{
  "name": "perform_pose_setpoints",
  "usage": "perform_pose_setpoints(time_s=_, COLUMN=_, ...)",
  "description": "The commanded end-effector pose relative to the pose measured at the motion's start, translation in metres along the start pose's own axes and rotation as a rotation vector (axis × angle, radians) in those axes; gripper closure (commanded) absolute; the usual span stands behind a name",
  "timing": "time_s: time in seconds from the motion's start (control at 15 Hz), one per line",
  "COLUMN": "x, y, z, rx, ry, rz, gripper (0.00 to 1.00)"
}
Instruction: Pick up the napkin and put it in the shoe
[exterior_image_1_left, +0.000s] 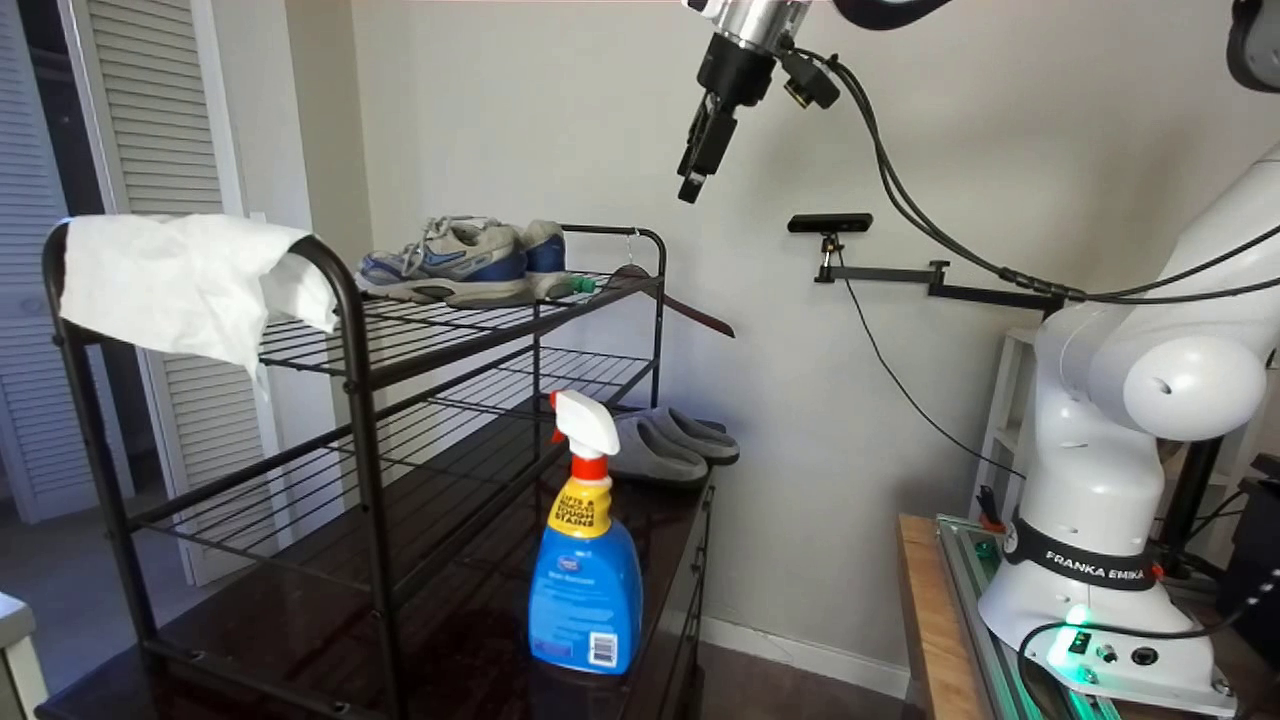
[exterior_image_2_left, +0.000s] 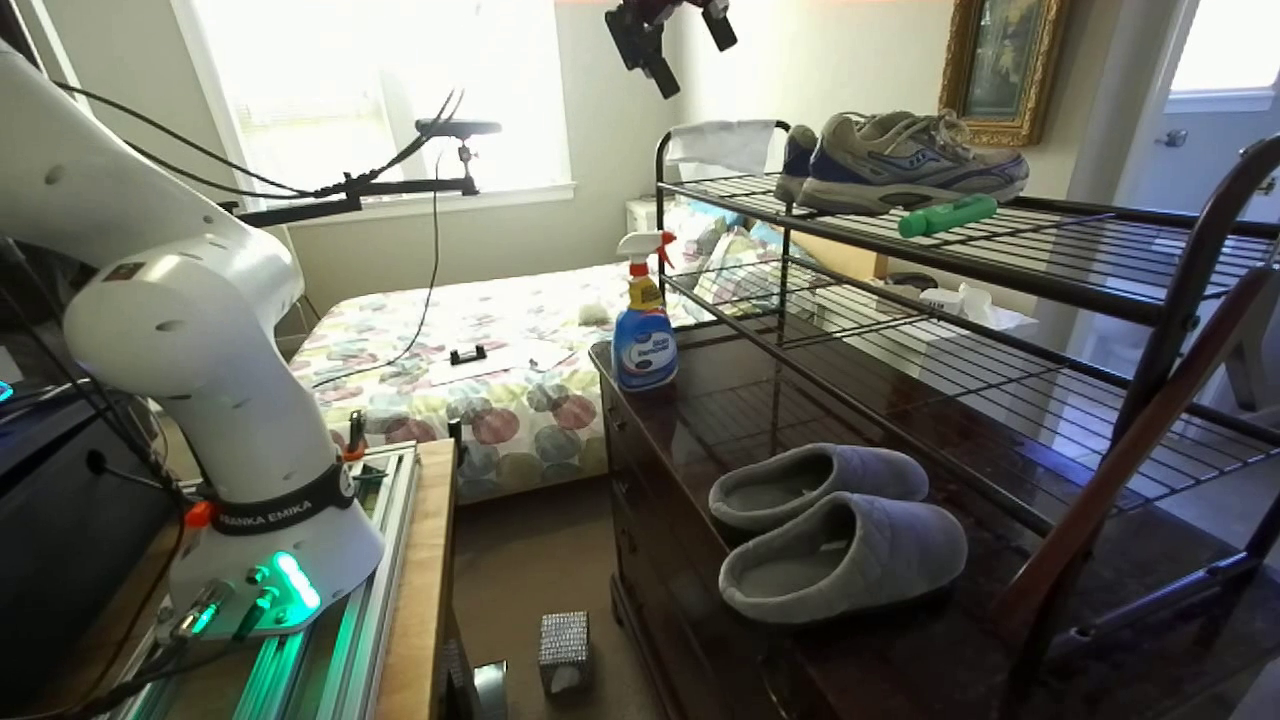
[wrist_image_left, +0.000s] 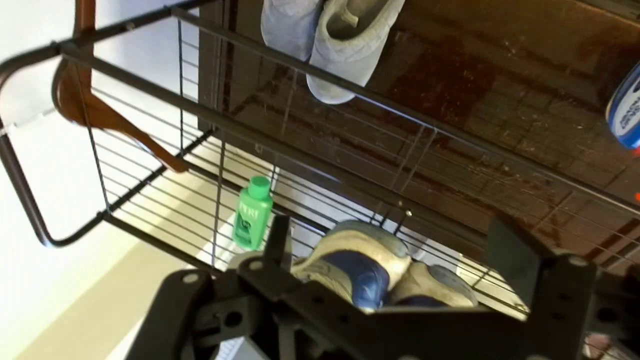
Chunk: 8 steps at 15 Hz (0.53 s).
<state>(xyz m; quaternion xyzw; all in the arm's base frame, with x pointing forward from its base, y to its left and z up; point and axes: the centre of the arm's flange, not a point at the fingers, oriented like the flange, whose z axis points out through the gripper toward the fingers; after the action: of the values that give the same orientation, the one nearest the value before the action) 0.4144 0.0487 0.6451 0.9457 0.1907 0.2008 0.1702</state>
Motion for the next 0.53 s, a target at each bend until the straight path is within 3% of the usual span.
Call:
perform_pose_setpoints(time_s=0.0, x=0.034, y=-0.01, z=-0.034, rx=-0.032, ry=0.051, rz=-0.192, gripper=0.0)
perform_pose_setpoints(time_s=0.07, x=0.018, y=-0.012, z=-0.019, rx=-0.003, ry=0.044, rz=-0.103, gripper=0.0)
perform_pose_setpoints(time_s=0.4, x=0.027, y=-0.017, z=-0.028, rx=-0.012, ry=0.06, rz=-0.142, gripper=0.0)
perform_pose_setpoints(time_s=0.47, x=0.043, y=-0.015, z=-0.025, rx=-0.028, ry=0.111, rz=-0.132, gripper=0.0)
